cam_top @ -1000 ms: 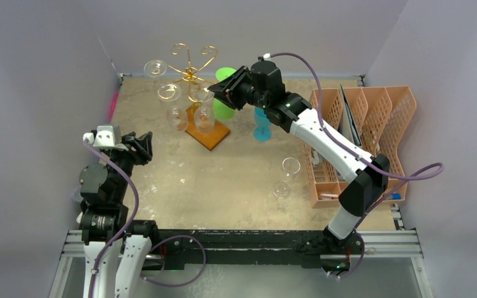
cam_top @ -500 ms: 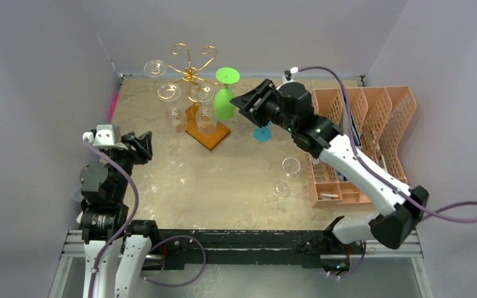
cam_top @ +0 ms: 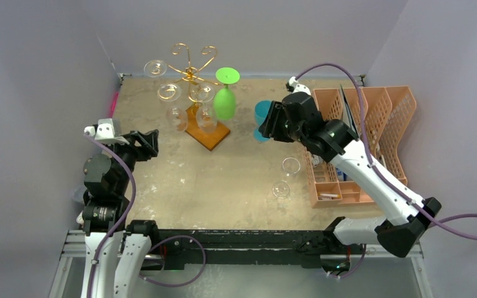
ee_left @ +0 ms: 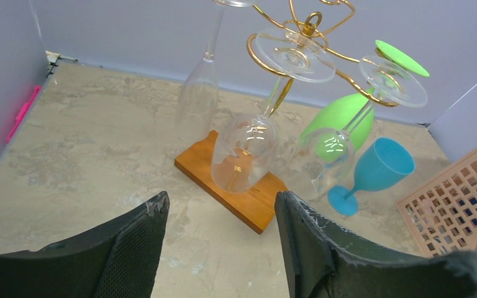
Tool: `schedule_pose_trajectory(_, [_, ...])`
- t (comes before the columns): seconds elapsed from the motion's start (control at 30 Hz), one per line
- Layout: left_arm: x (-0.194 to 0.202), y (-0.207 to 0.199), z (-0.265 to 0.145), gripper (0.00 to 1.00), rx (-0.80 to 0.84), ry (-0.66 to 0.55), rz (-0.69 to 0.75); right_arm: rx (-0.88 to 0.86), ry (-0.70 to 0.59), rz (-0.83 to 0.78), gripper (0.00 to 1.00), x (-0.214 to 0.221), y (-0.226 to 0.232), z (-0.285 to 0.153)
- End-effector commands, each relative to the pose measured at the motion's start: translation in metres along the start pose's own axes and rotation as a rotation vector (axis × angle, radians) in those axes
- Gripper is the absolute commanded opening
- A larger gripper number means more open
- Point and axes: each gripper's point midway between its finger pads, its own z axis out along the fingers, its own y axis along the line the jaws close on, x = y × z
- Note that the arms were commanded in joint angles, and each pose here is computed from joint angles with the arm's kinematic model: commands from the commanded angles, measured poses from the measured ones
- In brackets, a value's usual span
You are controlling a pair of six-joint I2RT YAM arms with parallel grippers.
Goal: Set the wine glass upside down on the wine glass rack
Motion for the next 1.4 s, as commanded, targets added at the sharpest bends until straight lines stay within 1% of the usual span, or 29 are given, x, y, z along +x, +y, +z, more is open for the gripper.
schedule_pose_trajectory(0.0, [-0.021,-0.015,-0.001,0.64,0.057,-0.057,-0.053,0.158,0.050,-0.133,0.49,0.001,-0.032,0.000])
schedule_pose_trajectory(0.1, [-0.019,-0.016,0.000,0.65,0.057,-0.047,-0.065,0.056,0.059,-0.076,0.46,-0.008,-0.004,0.020])
schedule_pose_trajectory(0.23, [-0.018,-0.015,-0.001,0.66,0.055,-0.045,-0.066,0.090,0.067,-0.101,0.44,-0.025,-0.001,0.057])
schedule_pose_trajectory(0.4, [-0.017,-0.026,-0.001,0.66,0.121,-0.042,-0.056,0.140,0.100,-0.141,0.44,-0.034,-0.014,0.104])
schedule_pose_trajectory(0.53, [-0.014,-0.031,0.003,0.66,0.156,-0.028,-0.052,0.149,0.179,-0.187,0.48,-0.029,-0.021,0.131])
schedule_pose_trajectory(0.73, [-0.008,-0.036,0.010,0.65,0.194,0.012,-0.041,0.227,0.189,-0.273,0.47,-0.037,-0.042,0.154])
schedule_pose_trajectory(0.87, [-0.009,-0.029,0.013,0.65,0.175,0.009,-0.049,0.226,0.248,-0.319,0.45,-0.028,-0.050,0.166])
schedule_pose_trajectory(0.93, [-0.009,-0.028,0.014,0.65,0.172,0.010,-0.050,0.221,0.283,-0.340,0.42,-0.021,-0.051,0.168])
schedule_pose_trajectory(1.0, [-0.008,-0.027,0.014,0.65,0.168,0.015,-0.049,0.202,0.299,-0.347,0.35,-0.018,-0.049,0.166])
schedule_pose_trajectory(1.13, [-0.006,-0.026,0.014,0.65,0.163,0.022,-0.049,0.177,0.306,-0.359,0.26,-0.017,-0.047,0.163])
schedule_pose_trajectory(1.2, [-0.006,-0.026,0.014,0.65,0.163,0.020,-0.050,0.171,0.334,-0.372,0.14,-0.012,-0.048,0.161])
schedule_pose_trajectory(1.27, [-0.006,-0.026,0.014,0.65,0.158,0.020,-0.064,0.196,0.333,-0.391,0.05,-0.015,-0.051,0.160])
schedule_pose_trajectory(1.33, [-0.006,-0.024,0.016,0.65,0.143,0.020,-0.093,0.189,0.326,-0.410,0.00,-0.017,-0.048,0.157])
schedule_pose_trajectory(1.37, [-0.006,-0.024,0.016,0.65,0.141,0.021,-0.104,0.186,0.324,-0.412,0.00,-0.018,-0.047,0.155])
